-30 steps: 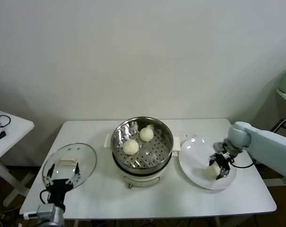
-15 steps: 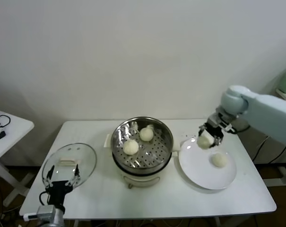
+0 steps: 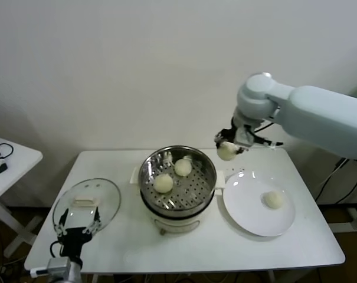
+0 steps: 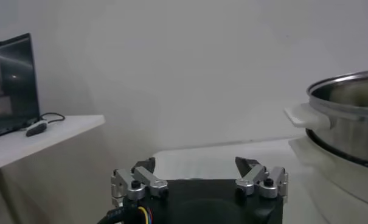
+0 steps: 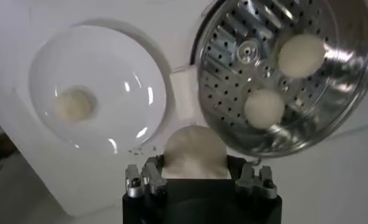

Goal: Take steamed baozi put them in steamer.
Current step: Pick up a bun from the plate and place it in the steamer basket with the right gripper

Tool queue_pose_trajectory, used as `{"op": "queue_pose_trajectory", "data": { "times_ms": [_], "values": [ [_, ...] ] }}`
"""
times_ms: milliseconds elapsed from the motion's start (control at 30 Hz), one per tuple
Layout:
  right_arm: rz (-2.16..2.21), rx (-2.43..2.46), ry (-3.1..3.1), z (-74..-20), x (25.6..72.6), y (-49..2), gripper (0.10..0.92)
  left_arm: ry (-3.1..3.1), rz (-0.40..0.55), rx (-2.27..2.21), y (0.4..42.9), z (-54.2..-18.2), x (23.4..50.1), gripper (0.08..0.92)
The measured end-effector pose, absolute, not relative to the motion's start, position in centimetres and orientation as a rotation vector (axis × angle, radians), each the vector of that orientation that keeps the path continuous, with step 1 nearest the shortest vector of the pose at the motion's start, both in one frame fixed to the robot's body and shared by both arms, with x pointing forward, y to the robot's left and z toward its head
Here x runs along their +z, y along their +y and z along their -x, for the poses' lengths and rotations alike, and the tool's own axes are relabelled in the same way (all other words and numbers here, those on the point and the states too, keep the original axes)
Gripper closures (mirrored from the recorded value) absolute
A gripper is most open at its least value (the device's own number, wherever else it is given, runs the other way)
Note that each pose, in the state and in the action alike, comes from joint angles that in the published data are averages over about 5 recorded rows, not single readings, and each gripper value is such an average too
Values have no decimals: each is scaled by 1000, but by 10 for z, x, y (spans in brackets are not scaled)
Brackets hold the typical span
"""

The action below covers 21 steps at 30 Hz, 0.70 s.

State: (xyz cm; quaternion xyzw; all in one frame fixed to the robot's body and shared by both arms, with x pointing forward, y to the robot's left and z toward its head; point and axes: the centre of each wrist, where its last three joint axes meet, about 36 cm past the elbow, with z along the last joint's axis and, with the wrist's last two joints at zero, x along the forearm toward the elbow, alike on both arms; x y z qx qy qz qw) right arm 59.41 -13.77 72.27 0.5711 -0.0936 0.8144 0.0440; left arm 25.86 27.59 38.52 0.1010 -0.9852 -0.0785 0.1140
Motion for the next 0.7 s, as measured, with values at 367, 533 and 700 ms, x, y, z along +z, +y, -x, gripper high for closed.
{"op": "queue_pose_trajectory", "data": {
  "times_ms": [367,533,700],
  "values": [
    [-1887,2559,-28,-569,679,-66,335,-2872,-303,-226,278,-254,384,177],
    [-1951,2559,62,-560,653,-44,335,-2869,-307,-227,279,-254,384,177],
    [-1998,2556,133,-553,632,-30,335,-2865,-311,-227,280,-254,383,177]
  ]
}}
